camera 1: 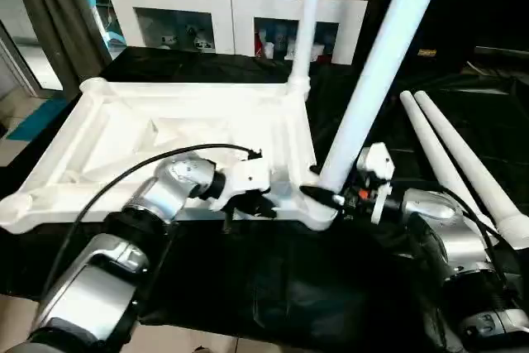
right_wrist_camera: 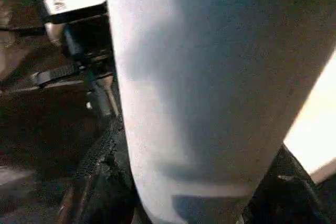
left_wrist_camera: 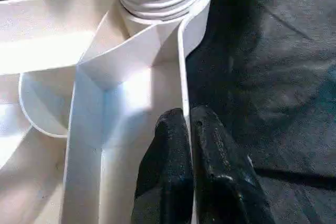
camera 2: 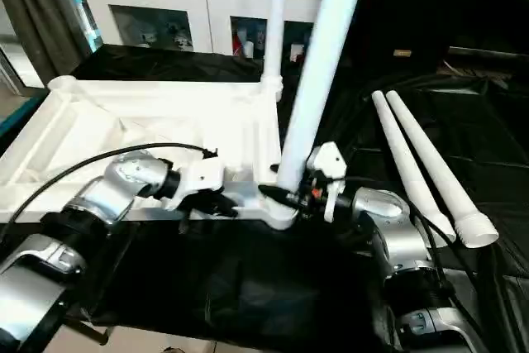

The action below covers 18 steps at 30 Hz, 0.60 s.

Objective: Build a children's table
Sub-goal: Insert table leg to table base, then rotate leg to tighten

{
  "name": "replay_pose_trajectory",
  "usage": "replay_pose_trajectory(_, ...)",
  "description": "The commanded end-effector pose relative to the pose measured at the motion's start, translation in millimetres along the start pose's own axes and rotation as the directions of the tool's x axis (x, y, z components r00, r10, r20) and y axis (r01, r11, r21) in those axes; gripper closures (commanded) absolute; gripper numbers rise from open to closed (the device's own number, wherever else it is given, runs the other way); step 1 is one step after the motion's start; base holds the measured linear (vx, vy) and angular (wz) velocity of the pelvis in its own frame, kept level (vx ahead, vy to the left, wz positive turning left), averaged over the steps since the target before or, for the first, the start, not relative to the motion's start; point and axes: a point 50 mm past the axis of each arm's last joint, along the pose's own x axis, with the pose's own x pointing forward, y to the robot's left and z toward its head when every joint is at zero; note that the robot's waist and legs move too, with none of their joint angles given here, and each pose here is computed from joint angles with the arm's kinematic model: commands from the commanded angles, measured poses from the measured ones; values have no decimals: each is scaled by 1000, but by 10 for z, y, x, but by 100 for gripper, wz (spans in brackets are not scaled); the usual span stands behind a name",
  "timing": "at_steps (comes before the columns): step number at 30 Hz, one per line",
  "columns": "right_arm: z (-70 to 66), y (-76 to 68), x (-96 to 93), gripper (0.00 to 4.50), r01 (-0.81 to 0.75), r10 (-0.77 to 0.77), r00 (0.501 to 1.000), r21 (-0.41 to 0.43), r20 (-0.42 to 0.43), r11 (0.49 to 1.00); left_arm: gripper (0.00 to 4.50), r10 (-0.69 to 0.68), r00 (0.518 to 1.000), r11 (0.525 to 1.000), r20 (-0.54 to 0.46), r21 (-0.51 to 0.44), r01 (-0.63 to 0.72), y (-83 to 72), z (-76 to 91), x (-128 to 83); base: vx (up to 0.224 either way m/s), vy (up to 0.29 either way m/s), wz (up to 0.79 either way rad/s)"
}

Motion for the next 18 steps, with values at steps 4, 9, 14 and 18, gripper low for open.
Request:
replay_pose_trajectory(4, -459, 99, -153, 255, 2, 20, 981, 112, -192, 994, 450, -58, 998, 994, 22, 91, 56, 34, 148, -77, 0, 0, 0)
replay_pose_trajectory(9, -464, 97, -152, 255, 0, 20, 982, 107, -187, 994, 450, -37, 999, 995, 28, 91, 35, 70, 164, -79, 0, 0, 0)
replay_pose_trajectory(14, -487, 85, -146, 255, 34, -13, 984, 114, -180, 993, 450, -18, 998, 998, 61, 64, 14, 97, 199, -74, 0, 0, 0)
replay_pose_trajectory(18, -507, -22, -122, 255, 204, -180, 968, 131, -173, 970, 450, 66, 996, 998, 64, 6, -67, 181, 229, -45, 0, 0, 0)
